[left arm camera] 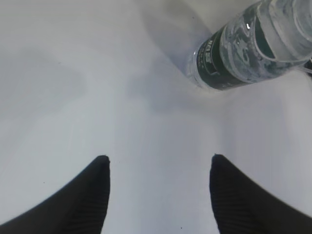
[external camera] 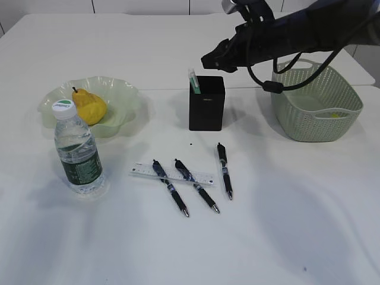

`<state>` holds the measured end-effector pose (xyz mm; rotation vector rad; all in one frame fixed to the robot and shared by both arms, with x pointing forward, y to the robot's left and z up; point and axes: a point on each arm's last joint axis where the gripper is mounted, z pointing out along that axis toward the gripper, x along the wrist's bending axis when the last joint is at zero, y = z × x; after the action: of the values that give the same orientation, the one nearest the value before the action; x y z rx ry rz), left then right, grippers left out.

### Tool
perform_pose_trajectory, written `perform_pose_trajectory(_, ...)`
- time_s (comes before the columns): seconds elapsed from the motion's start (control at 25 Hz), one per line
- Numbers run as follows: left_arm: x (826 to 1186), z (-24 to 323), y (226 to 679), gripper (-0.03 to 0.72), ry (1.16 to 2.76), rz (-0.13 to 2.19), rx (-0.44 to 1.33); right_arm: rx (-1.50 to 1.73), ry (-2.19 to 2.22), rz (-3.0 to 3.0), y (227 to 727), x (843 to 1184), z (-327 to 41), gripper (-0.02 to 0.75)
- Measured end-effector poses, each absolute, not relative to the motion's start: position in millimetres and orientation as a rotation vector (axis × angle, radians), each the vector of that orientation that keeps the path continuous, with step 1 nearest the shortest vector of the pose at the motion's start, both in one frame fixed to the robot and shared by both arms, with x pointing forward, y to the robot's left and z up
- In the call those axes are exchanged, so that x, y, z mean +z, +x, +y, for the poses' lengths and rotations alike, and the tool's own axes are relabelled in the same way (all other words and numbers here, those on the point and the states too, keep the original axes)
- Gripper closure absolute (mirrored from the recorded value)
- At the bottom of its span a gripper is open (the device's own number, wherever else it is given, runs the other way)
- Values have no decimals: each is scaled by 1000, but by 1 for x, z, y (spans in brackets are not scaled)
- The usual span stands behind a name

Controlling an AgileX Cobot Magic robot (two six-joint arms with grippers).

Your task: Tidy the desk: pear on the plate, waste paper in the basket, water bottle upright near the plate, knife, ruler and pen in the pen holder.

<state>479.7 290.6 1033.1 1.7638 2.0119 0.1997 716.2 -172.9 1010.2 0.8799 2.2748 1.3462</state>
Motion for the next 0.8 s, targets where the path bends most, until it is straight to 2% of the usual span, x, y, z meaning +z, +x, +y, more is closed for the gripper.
perform_pose_trajectory(0.4,1033,291,480,232,1764,2012,200,1153,1144,2520,678,1044,-182,456)
perform_pose_trajectory(0.56,1033,291,480,232,1764,2012,200,978,1192,2579,664,1051,-179,456)
perform_pose_trajectory(0.8,1033,291,480,232,1764,2012,200,724,1079,2689,637,1056,-140,456)
